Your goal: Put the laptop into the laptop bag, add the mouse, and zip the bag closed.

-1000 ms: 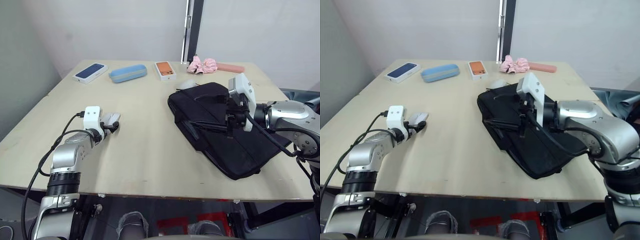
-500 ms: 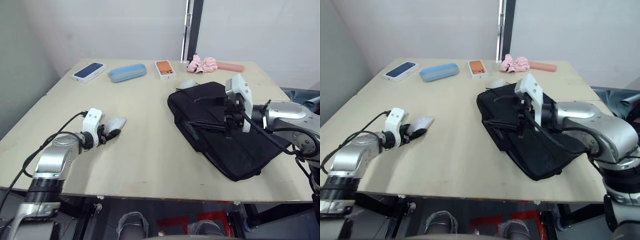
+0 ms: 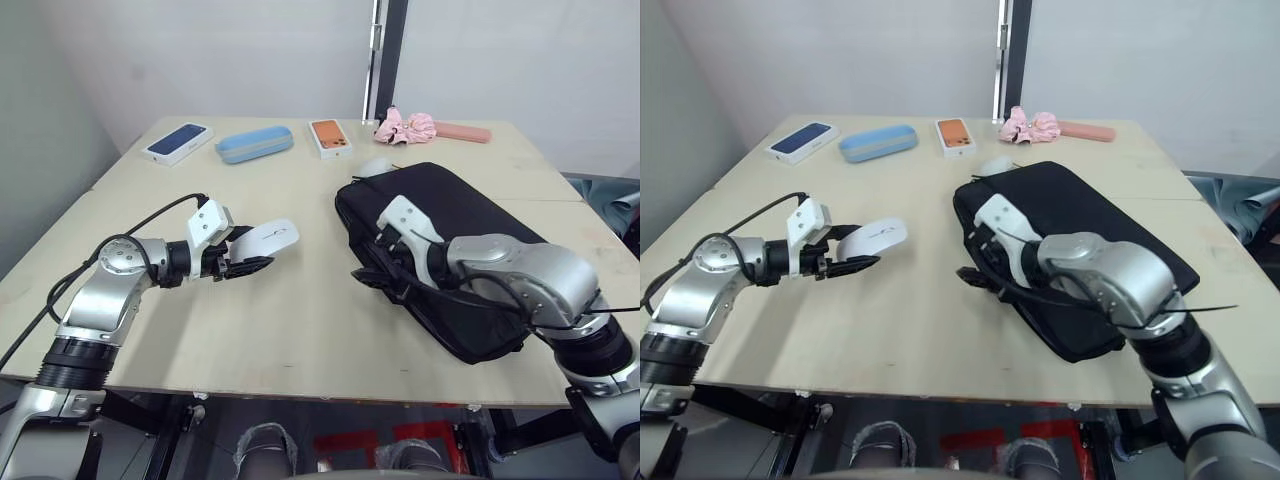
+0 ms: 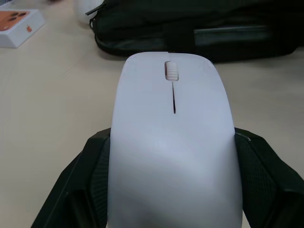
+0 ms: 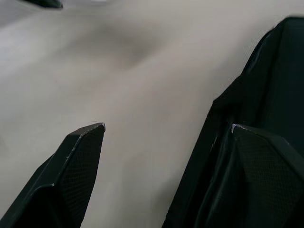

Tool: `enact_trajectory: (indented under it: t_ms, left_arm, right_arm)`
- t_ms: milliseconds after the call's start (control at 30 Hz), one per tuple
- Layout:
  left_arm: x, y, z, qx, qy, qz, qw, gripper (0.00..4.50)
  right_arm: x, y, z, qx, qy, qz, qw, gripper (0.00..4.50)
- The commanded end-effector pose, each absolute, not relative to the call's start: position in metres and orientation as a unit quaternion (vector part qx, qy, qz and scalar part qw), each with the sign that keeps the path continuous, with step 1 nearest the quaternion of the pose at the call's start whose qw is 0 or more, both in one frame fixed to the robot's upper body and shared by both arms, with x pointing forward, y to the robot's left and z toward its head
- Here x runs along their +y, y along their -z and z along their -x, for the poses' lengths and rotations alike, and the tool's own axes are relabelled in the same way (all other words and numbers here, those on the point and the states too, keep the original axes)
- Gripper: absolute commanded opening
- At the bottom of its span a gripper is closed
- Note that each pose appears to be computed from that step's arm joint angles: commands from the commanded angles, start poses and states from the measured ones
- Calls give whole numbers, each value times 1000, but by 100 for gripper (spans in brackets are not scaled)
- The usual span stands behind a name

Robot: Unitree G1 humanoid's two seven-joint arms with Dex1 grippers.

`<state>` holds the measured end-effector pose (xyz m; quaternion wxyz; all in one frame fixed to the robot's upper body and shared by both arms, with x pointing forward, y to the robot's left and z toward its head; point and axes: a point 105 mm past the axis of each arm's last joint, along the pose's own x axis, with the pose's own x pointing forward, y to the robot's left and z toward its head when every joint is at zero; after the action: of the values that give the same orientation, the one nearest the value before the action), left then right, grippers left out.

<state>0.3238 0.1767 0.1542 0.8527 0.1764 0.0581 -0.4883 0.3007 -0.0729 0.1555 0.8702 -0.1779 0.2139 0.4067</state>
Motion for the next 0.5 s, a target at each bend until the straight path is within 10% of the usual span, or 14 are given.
enact_trajectory:
  t_ms: [33,500]
  left_arm:
    - [168,-163,-322,35,505,-184,842,285]
    - [166,-158,-325,35,497,-171,850,285]
  right_arm:
    - [-75,-166,-312,184,-368,212,886,450]
    - [-85,-157,-332,181,-289,301,891,450]
